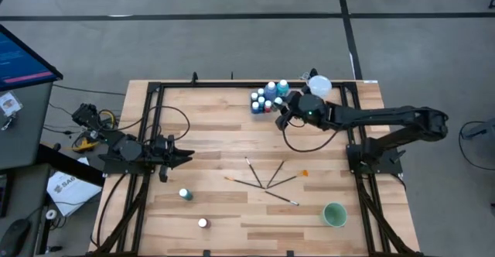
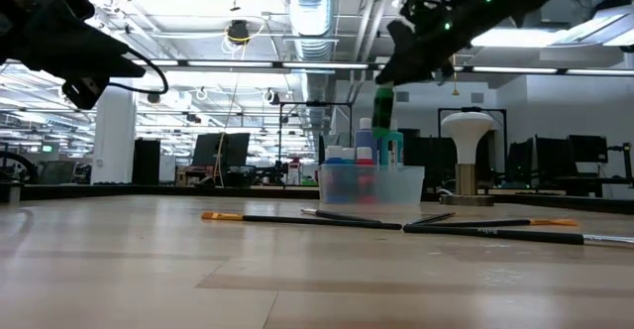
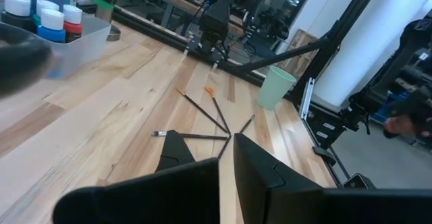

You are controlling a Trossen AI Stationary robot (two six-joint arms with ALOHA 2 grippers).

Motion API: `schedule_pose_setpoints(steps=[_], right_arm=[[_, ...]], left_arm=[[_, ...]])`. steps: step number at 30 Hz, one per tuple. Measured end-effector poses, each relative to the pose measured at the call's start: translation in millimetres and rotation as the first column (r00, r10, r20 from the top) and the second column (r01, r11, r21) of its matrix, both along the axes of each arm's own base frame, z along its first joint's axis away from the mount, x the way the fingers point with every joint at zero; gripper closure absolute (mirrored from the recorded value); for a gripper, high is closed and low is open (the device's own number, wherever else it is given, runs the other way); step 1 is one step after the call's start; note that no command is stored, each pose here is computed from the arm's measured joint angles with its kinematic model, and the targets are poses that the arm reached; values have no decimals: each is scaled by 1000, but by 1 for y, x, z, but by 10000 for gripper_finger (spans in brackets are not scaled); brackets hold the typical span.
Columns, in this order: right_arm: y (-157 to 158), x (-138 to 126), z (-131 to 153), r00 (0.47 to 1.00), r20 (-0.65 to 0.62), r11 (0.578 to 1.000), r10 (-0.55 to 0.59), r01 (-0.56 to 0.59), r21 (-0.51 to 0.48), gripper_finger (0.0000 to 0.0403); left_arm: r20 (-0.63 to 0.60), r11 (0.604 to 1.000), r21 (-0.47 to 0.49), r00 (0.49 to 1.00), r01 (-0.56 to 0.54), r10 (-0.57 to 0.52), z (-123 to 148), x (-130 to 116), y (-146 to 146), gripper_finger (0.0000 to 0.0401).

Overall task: Pick & Place Paint Supplies
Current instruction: Put the green paint bottle into the transparent bin

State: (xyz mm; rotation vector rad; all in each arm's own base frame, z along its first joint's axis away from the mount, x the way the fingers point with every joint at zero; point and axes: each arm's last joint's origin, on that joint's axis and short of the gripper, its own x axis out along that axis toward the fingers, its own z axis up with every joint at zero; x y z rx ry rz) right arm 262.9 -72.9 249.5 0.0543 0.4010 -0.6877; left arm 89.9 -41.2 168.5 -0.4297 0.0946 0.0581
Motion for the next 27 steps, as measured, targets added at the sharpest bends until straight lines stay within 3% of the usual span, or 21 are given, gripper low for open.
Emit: schedule_pose_setpoints(steps=[4,11,27], right_arm=[[-6,8,-12,1000,3,1000,-13,13,16,291],[3,29,-25,995,63,997,76,-78,30,291],[-7,47,-53,997,54,998,50,-51,20,290]], left_arm=[[4,1000,-3,1000,0,0,0,0,0,399],[9,1000,-6,1000,0,0,1,0,0,399],[11,1000,-8,1000,1,-1,1,0,0,399]])
